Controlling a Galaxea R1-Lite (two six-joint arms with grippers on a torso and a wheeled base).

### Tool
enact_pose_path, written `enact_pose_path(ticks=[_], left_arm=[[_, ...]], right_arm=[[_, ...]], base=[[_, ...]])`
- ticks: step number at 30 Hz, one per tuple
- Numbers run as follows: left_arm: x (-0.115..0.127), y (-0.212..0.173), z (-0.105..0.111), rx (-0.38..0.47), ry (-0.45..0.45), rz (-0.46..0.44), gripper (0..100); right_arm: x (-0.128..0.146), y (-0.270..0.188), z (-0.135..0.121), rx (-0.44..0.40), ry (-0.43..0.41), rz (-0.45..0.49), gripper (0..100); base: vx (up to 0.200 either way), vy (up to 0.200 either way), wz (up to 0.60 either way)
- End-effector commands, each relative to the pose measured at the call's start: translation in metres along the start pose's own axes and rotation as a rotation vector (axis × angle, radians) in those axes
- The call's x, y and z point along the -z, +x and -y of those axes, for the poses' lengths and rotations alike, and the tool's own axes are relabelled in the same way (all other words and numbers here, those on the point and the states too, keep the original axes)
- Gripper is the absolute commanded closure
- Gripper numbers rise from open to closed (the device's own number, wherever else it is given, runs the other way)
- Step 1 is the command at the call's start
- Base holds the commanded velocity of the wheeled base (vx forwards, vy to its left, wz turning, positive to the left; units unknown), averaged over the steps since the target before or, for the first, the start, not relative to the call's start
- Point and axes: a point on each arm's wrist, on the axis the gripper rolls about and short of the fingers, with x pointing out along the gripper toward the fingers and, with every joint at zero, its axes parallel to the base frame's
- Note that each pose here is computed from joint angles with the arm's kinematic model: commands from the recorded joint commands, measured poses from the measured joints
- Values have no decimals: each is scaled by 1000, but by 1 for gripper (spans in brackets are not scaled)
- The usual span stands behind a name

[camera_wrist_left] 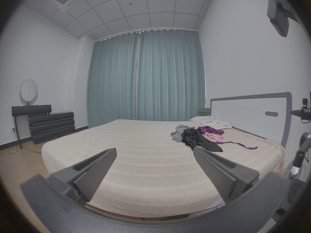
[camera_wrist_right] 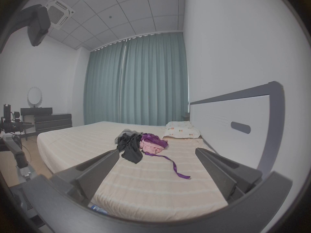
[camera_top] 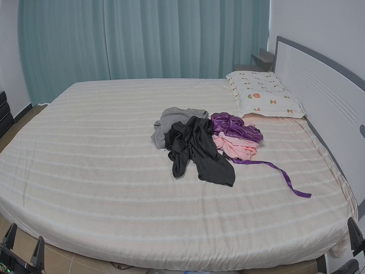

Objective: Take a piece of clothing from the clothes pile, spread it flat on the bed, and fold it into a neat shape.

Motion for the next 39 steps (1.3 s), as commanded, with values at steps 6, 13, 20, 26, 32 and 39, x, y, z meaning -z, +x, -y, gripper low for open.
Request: enact_pose_path(ticks=[6,13,20,26,32,39], left_arm=[[5,0,0,-1,0,-4,0],[5,0,0,-1,0,-4,0],[5,0,0,-1,0,-4,0],[5,0,0,-1,0,-4,0],[5,0,0,-1,0,-4,0],[5,0,0,-1,0,-4,0]], right_arm=[[-12,103,-3,-172,96,-438,0],[1,176,-17,-201,190,-557,0],[57,291,-43,-200,224,-640,0],[86,344,-68,-139,306,-595,0],[113,380,-78,-127,345,-605,0],[142,415,-92,-118,401,-648,0]], base=[[0,0,0],[0,0,0],[0,0,0],[0,0,0],[0,0,0],[0,0,0]])
